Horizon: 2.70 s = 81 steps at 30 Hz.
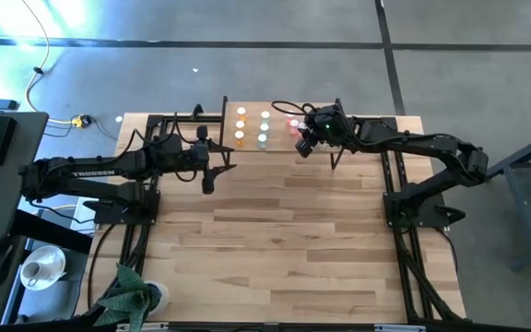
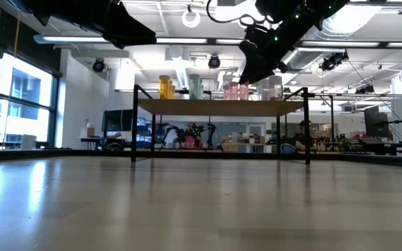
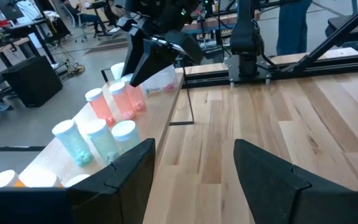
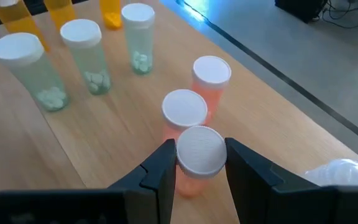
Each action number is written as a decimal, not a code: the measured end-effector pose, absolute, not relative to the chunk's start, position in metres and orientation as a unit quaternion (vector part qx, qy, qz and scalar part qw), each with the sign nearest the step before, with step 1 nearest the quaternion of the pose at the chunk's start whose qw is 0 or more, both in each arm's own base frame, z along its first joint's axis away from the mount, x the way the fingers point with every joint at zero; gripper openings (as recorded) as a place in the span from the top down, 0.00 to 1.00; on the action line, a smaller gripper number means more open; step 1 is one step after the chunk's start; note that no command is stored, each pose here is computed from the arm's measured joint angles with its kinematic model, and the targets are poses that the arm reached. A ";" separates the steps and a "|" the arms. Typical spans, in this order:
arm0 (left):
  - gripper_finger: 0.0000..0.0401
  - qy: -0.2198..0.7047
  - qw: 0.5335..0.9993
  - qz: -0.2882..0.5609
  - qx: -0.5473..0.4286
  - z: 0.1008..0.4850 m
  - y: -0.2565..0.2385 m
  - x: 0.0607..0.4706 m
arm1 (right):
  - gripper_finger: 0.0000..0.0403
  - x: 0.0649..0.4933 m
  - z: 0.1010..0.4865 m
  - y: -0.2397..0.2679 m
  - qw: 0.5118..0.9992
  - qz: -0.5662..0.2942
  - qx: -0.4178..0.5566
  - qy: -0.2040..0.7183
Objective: Pick and place medicine bottles onto shelf by color
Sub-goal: Put the pink pill bottle on the shelf aligned with the pink pill bottles
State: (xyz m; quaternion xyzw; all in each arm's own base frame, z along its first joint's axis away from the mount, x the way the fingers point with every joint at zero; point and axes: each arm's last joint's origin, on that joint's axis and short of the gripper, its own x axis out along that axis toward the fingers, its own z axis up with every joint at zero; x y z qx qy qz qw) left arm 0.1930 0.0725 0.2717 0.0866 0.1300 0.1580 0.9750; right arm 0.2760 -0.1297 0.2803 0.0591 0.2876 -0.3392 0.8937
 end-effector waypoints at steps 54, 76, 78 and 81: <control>0.48 0.141 0.974 0.157 0.084 0.270 0.072 0.192 | 0.72 0.259 0.312 -0.113 0.924 -0.295 0.065 0.235; 0.48 0.145 0.973 0.156 0.088 0.269 0.072 0.192 | 0.72 0.290 0.282 -0.104 0.932 -0.223 0.043 0.282; 0.48 0.144 0.973 0.156 0.086 0.269 0.072 0.192 | 0.72 0.290 0.282 -0.104 0.928 -0.238 0.028 0.286; 0.48 0.144 0.974 0.157 0.082 0.269 0.072 0.192 | 0.72 0.289 0.281 -0.104 0.924 -0.242 0.012 0.297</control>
